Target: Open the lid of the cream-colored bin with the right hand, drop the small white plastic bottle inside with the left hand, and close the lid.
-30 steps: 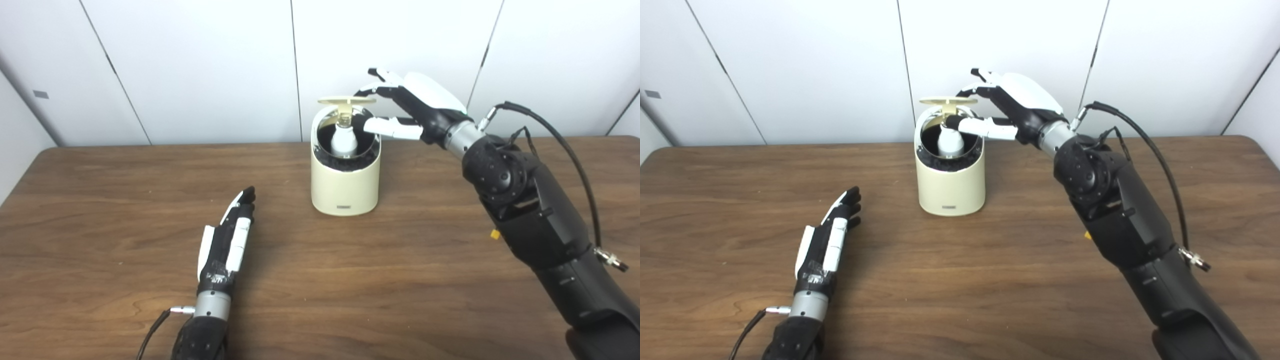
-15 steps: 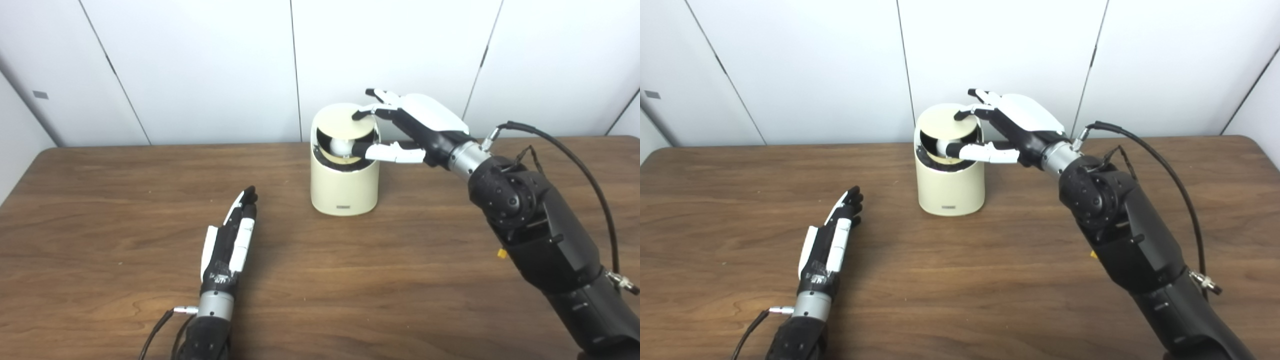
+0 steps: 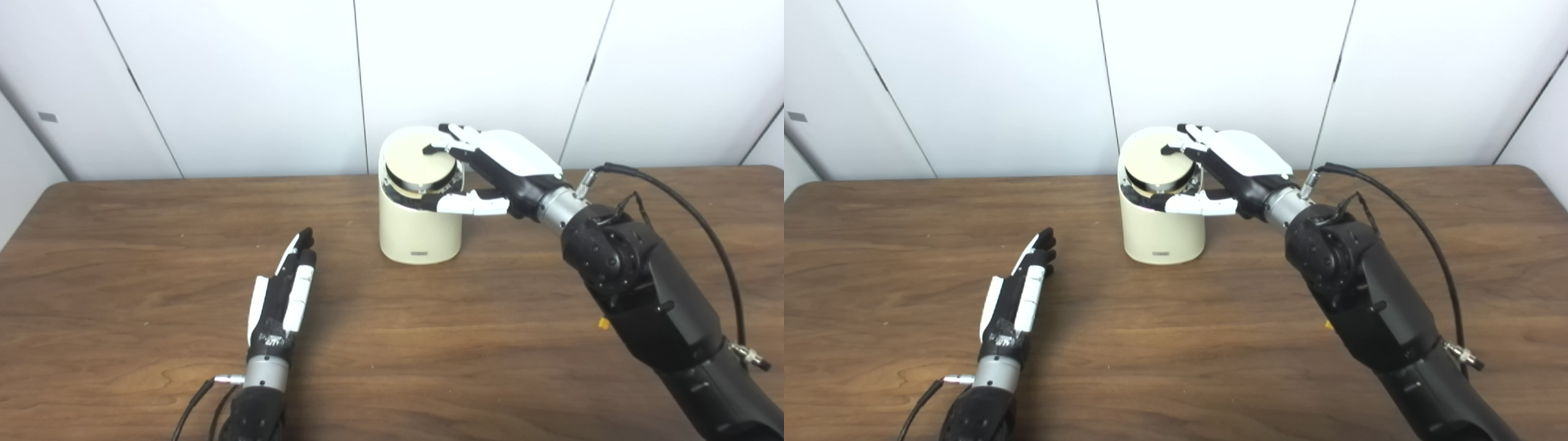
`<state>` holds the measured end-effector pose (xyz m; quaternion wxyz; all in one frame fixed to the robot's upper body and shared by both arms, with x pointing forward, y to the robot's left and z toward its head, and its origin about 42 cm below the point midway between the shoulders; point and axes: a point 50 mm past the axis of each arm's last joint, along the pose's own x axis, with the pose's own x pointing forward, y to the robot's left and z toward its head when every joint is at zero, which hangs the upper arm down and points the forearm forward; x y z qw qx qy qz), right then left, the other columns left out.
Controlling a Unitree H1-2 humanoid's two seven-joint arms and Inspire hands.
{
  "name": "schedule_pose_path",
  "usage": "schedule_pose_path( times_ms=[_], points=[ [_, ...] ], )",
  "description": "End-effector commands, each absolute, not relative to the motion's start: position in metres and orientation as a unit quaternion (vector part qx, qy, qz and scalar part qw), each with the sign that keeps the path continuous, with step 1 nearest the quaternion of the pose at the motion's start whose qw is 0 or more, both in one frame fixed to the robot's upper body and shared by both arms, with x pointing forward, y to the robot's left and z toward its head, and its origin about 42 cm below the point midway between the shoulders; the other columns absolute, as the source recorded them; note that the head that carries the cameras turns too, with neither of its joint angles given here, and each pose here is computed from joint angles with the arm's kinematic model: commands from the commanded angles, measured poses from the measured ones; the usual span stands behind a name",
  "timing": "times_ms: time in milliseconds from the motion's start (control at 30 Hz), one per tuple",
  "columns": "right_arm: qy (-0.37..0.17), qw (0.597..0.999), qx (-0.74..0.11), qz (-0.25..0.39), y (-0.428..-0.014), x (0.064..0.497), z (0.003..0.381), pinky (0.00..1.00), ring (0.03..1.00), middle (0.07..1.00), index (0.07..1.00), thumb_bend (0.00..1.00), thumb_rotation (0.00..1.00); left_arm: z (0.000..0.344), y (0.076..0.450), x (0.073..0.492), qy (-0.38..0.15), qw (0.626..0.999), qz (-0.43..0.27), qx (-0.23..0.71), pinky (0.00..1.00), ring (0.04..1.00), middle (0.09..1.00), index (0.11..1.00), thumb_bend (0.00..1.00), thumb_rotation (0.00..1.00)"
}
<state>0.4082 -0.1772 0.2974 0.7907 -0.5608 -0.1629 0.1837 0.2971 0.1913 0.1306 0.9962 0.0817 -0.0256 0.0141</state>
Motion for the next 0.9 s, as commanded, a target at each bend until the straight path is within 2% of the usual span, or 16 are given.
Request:
schedule_pose_path(
  times_ms=[0, 500, 867],
  points=[
    [-0.188, 0.778, -0.569, 0.189, -0.173, 0.405, 0.308, 1.0, 1.0, 1.0, 0.839, 0.63, 1.0, 0.139, 0.186, 0.301, -0.032, 0.996, 0.013, 0.081, 0.94, 0.939, 0.95, 0.957, 0.64, 1.0],
    [-0.186, 0.775, -0.57, 0.199, -0.179, 0.39, 0.297, 1.0, 1.0, 1.0, 0.795, 0.62, 0.99, 0.14, 0.186, 0.302, -0.033, 0.995, 0.019, 0.087, 0.91, 0.924, 0.933, 0.951, 0.61, 0.99],
    [-0.183, 0.773, -0.572, 0.203, -0.179, 0.382, 0.288, 1.0, 1.0, 1.0, 0.805, 0.6, 0.97, 0.141, 0.185, 0.302, -0.036, 0.995, 0.019, 0.086, 0.92, 0.924, 0.933, 0.952, 0.6, 0.98]
  ],
)
